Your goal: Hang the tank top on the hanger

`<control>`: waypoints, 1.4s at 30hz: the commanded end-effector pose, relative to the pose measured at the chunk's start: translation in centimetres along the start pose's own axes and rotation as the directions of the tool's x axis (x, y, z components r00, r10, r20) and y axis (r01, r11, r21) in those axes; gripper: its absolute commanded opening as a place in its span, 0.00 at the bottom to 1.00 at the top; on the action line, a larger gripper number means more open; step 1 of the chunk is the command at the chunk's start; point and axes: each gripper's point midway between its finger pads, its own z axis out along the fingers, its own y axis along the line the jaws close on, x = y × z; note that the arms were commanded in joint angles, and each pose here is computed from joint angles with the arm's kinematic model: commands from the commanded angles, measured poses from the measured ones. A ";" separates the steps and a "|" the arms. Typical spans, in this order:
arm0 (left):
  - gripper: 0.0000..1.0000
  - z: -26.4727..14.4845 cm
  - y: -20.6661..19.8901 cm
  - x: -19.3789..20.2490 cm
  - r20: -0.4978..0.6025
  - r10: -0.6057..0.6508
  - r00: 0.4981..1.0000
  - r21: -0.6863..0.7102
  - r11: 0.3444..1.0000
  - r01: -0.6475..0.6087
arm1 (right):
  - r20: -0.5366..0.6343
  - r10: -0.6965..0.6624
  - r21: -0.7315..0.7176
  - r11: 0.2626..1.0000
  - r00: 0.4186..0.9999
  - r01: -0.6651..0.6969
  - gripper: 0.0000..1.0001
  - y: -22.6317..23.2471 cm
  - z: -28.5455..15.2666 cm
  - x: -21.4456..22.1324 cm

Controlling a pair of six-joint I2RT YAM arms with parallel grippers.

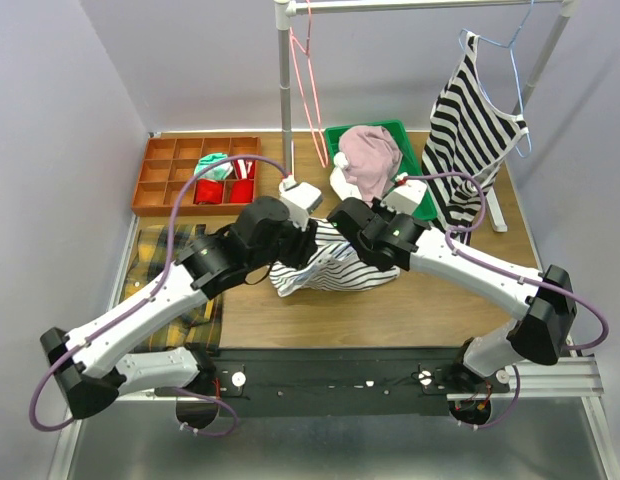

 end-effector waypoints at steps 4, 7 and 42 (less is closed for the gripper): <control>0.55 1.6 -1.5 3.0 -0.163 0.204 0.965 0.084 0.978 -0.193 | 0.004 0.038 -0.024 0.999 0.999 -0.038 0.01 0.1 -0.4 -0.3; 0.55 2.5 -1.8 3.6 -0.180 0.216 0.960 0.093 0.975 -0.202 | 0.003 0.039 -0.026 0.999 0.999 -0.039 0.01 0.1 -0.4 -0.2; 0.54 2.0 -2.7 5.8 -0.015 0.336 0.942 0.199 0.924 -0.327 | -0.017 0.064 -0.057 0.996 0.998 -0.065 0.01 0.4 -0.7 -0.2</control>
